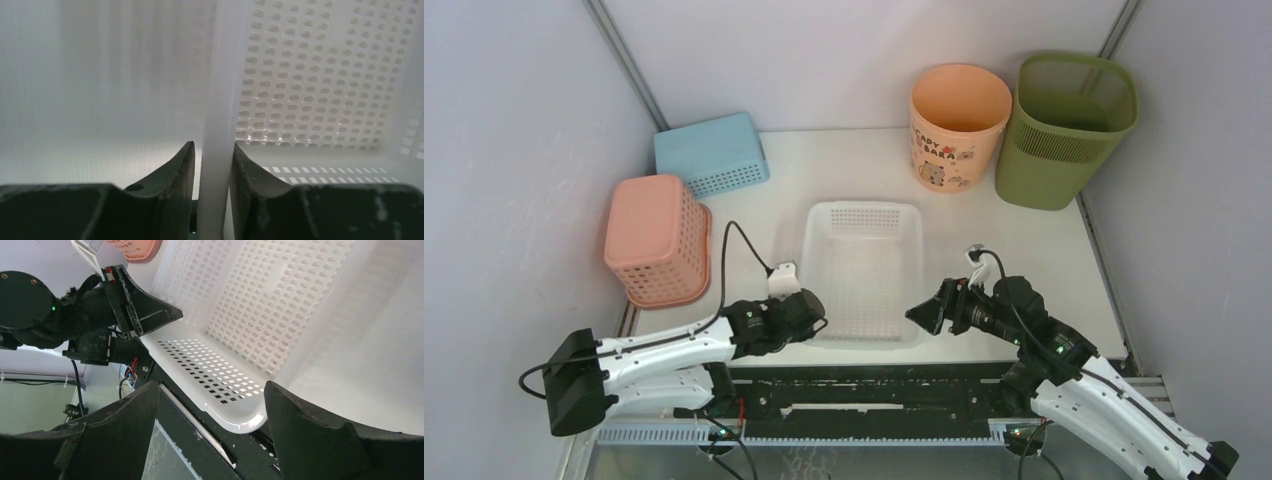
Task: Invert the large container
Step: Move the container to the center of the board.
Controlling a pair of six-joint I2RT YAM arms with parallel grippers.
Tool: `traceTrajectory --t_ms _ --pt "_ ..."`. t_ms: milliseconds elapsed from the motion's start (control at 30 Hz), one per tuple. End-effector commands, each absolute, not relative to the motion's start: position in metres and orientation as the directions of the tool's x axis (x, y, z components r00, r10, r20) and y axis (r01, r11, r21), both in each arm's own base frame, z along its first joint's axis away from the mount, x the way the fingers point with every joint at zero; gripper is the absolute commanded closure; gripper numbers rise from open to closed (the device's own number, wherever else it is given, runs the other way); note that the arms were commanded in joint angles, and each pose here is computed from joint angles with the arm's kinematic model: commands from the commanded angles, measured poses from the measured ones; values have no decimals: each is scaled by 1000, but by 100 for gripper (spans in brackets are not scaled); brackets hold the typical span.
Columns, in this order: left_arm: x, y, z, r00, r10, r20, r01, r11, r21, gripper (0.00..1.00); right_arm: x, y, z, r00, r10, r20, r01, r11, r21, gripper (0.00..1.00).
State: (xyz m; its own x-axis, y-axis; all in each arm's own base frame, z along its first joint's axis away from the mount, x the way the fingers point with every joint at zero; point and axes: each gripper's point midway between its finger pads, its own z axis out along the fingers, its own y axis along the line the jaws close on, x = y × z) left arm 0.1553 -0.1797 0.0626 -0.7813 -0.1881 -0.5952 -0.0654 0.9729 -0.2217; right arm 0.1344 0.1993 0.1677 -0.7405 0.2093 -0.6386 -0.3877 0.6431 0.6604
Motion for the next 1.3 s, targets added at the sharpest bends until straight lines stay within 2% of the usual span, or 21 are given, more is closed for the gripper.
traceTrajectory --t_ms 0,67,167,433,533,700,967,1267 --pt "139 -150 41 -806 -147 -574 -95 988 -119 53 139 204 190 -708 215 -673 -439 612 658 14" --pt "142 -150 48 -799 -134 -586 -85 990 -110 38 140 204 189 -711 213 -671 -438 613 658 14" --pt "148 -153 64 -785 -112 -609 -65 993 -99 28 141 203 188 -710 213 -671 -432 621 654 14" --pt "156 -145 131 -727 -69 -683 -23 997 -76 25 143 193 192 -693 223 -686 -419 649 635 13" --pt "160 -138 158 -692 -62 -719 -18 997 -68 20 144 191 191 -689 227 -688 -416 653 633 13" --pt "168 -153 191 -649 -73 -757 38 991 -128 20 144 188 189 -691 225 -687 -409 661 628 13" --pt "185 -153 212 -589 -69 -805 5 996 -88 15 148 187 200 -685 235 -689 -396 674 623 13" --pt "181 -120 212 -571 -215 -792 -44 972 -231 13 176 222 228 -716 187 -672 -379 705 599 15"
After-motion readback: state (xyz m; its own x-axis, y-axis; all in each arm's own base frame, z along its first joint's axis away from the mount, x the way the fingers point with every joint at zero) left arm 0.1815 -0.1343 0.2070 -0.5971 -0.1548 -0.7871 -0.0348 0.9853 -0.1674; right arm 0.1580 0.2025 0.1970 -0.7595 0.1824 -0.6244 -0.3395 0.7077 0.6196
